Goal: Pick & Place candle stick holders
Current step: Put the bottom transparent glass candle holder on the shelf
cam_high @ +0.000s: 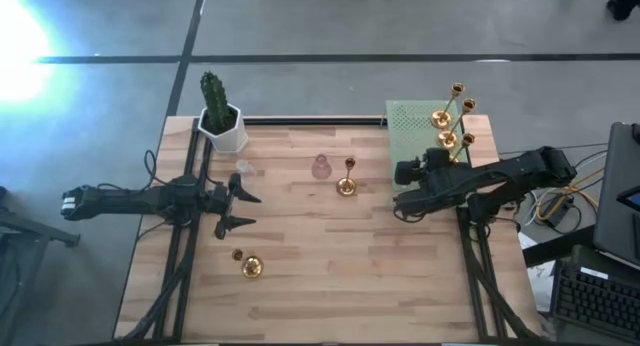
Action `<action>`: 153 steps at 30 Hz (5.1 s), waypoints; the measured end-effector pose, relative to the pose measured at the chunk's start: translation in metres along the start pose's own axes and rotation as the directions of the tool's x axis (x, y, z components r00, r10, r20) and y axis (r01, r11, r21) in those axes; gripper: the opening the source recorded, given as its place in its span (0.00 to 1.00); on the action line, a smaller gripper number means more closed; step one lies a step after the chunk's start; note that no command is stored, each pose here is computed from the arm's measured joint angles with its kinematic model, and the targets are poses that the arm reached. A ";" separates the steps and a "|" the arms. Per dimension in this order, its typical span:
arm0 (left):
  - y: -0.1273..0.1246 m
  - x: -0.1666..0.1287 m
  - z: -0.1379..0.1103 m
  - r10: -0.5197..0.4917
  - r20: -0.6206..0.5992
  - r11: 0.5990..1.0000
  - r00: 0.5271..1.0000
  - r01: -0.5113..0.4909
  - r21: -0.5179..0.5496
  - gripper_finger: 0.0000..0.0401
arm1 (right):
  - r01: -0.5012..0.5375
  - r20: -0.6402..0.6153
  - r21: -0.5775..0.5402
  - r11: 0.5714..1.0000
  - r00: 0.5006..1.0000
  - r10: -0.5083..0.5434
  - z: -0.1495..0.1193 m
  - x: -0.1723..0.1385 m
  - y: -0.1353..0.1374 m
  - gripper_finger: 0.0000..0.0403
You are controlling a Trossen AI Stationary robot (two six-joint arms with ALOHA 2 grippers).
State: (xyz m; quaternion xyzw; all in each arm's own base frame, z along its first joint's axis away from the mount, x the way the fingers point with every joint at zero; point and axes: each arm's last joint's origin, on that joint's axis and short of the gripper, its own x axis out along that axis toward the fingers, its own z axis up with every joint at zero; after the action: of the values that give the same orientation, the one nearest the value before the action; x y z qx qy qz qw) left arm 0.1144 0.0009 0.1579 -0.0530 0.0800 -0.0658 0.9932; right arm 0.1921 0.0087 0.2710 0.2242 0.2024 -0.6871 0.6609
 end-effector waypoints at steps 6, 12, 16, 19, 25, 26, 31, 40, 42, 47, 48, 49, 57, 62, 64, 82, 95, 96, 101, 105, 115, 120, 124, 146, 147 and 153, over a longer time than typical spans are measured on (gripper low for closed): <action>0.000 0.000 0.000 0.000 0.000 1.000 1.000 0.000 0.000 0.73 | -0.024 -0.020 -0.007 1.000 1.000 0.024 0.008 -0.007 0.004 0.55; 0.000 0.000 0.000 0.000 0.000 1.000 1.000 0.000 0.000 0.73 | -0.027 -0.053 -0.015 1.000 0.998 0.027 0.011 -0.010 0.005 0.50; 0.000 0.000 0.000 0.000 0.001 1.000 1.000 0.000 0.000 0.73 | -0.024 -0.074 -0.020 1.000 0.997 0.023 0.011 -0.011 0.006 0.44; 0.000 0.000 0.000 0.000 0.000 1.000 1.000 0.000 0.000 0.73 | -0.025 -0.083 -0.029 0.999 0.996 0.022 0.012 -0.011 0.006 0.40; 0.000 0.000 0.000 0.000 0.000 1.000 1.000 0.000 0.000 0.73 | -0.023 -0.100 -0.031 0.999 0.995 0.019 0.012 -0.012 0.006 0.33; 0.000 0.000 0.000 0.000 0.000 1.000 1.000 0.000 0.000 0.73 | -0.022 -0.101 -0.031 0.999 0.995 0.019 0.012 -0.012 0.006 0.33; 0.000 0.000 0.000 0.000 0.000 1.000 1.000 0.000 0.000 0.73 | -0.020 -0.107 -0.021 1.000 0.994 0.018 0.011 -0.012 0.006 0.33; 0.000 0.000 0.000 0.000 0.000 1.000 1.000 0.000 0.000 0.73 | -0.029 -0.131 0.006 1.000 0.991 0.030 0.008 -0.017 0.004 0.33; 0.000 0.000 0.000 0.000 0.000 1.000 1.000 0.000 0.000 0.73 | -0.034 -0.140 0.015 0.999 0.990 0.035 0.008 -0.018 0.003 0.33; 0.000 0.000 0.000 0.000 0.000 1.000 1.000 0.000 0.000 0.73 | -0.037 -0.138 0.016 0.999 0.990 0.039 0.010 -0.017 0.002 0.33; 0.000 0.000 0.000 0.000 0.000 1.000 1.000 0.000 0.000 0.73 | -0.036 -0.139 0.018 0.999 0.990 0.038 0.011 -0.017 0.002 0.33; 0.000 0.000 0.000 0.000 0.000 1.000 1.000 0.000 0.000 0.73 | -0.036 -0.140 0.014 0.999 0.989 0.037 0.012 -0.016 0.001 0.33; 0.000 0.000 0.000 0.000 0.000 1.000 1.000 0.000 0.000 0.73 | -0.063 -0.159 -0.067 0.996 0.986 0.051 0.022 -0.016 -0.007 0.35; 0.000 0.000 0.000 0.000 0.000 1.000 1.000 0.000 0.000 0.73 | -0.089 -0.132 -0.072 0.993 0.988 0.079 0.028 -0.018 -0.013 0.37; 0.000 0.000 0.000 0.000 0.000 1.000 1.000 0.000 0.000 0.73 | -0.096 -0.099 -0.072 0.993 0.991 0.089 0.029 -0.018 -0.013 0.38; 0.000 0.000 0.000 0.000 0.000 1.000 1.000 0.000 0.000 0.73 | 0.002 0.011 -0.072 0.997 1.000 -0.002 0.007 0.004 0.002 0.39; 0.000 0.000 0.000 0.000 0.000 1.000 1.000 0.000 0.000 0.73 | -0.016 0.010 -0.074 0.997 1.000 0.017 0.010 0.002 0.000 0.65; 0.000 0.000 0.000 0.000 0.000 1.000 1.000 0.000 0.000 0.73 | -0.017 -0.003 -0.070 0.997 1.000 0.017 0.010 0.002 -0.001 0.67; 0.000 0.000 0.000 0.000 0.000 1.000 1.000 0.000 0.000 0.73 | -0.028 -0.099 -0.043 0.999 0.995 0.023 0.014 -0.003 -0.007 0.74; 0.000 0.000 0.000 0.000 0.000 1.000 1.000 0.000 0.000 0.73 | -0.080 -0.119 -0.028 0.996 0.990 0.076 0.018 -0.015 -0.006 0.74; 0.000 0.000 0.000 0.000 0.000 1.000 1.000 0.000 0.000 0.73 | -0.284 -0.226 -0.059 0.957 0.938 0.264 0.036 -0.063 -0.004 0.60; 0.000 0.000 0.000 0.000 0.000 1.000 1.000 0.000 0.000 0.73 | -0.492 -0.349 -0.077 0.867 0.828 0.439 0.036 -0.109 -0.002 0.54; 0.000 0.000 0.000 0.000 0.000 1.000 1.000 0.000 0.000 0.73 | -0.666 -0.400 -0.059 0.743 0.698 0.594 0.030 -0.153 0.002 0.50; 0.000 0.000 0.000 0.000 -0.001 1.000 1.000 0.000 0.000 0.73 | -0.627 -0.040 -0.177 0.758 0.775 0.631 -0.139 -0.213 0.060 0.32; 0.000 0.000 0.000 0.000 -0.001 1.000 1.000 0.000 0.000 0.73 | -0.635 0.008 -0.122 0.763 0.768 0.640 -0.147 -0.209 0.060 0.31; 0.000 0.000 0.000 0.000 -0.004 1.000 1.000 0.000 0.000 0.73 | -0.543 0.037 -0.066 0.837 0.837 0.546 -0.171 -0.173 0.074 0.24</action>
State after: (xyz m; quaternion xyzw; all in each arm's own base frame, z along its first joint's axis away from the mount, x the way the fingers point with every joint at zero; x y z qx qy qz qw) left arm 0.1144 0.0009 0.1577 -0.0530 0.0818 -0.0660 0.9930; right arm 0.2777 0.2444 0.2323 0.2364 0.1304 -0.4712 0.8397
